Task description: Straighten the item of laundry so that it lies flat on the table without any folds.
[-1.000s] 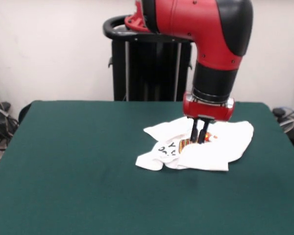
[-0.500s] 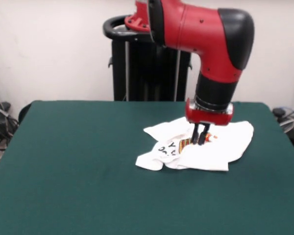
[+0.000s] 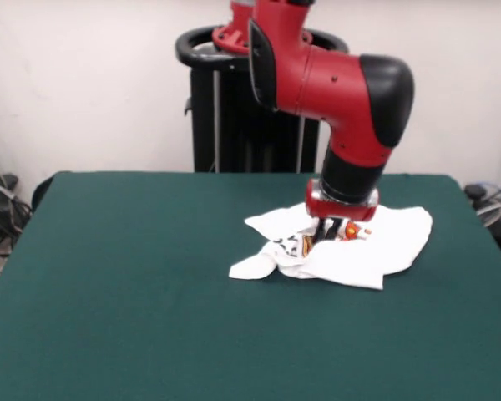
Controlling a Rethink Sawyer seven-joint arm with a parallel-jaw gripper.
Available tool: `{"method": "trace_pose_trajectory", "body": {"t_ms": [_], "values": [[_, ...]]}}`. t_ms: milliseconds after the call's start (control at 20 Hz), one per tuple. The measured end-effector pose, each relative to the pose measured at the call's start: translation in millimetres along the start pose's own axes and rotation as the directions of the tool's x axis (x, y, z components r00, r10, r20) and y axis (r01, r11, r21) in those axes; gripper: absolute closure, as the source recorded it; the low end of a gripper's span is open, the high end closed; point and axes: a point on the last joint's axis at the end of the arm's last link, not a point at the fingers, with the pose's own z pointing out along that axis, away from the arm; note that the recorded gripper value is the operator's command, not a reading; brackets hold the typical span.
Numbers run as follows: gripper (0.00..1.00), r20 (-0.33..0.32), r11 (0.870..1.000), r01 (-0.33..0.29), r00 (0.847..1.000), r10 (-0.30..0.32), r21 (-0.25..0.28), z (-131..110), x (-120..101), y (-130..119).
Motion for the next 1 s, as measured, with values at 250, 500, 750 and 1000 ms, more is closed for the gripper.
{"method": "trace_pose_trajectory", "body": {"t_ms": [250,500,750,1000], "values": [[1.0,0.001,1.0,0.013,1.0,-0.013,-0.008,0,0,-1],[1.0,0.001,0.999,0.022,1.0,-0.022,-0.024,1,-1,-3],[1.0,0.005,0.999,0.018,1.0,-0.018,-0.05,0,-1,-7],[1.0,0.013,0.997,0.0,1.0,0.001,-0.072,0,0,-10]]}}
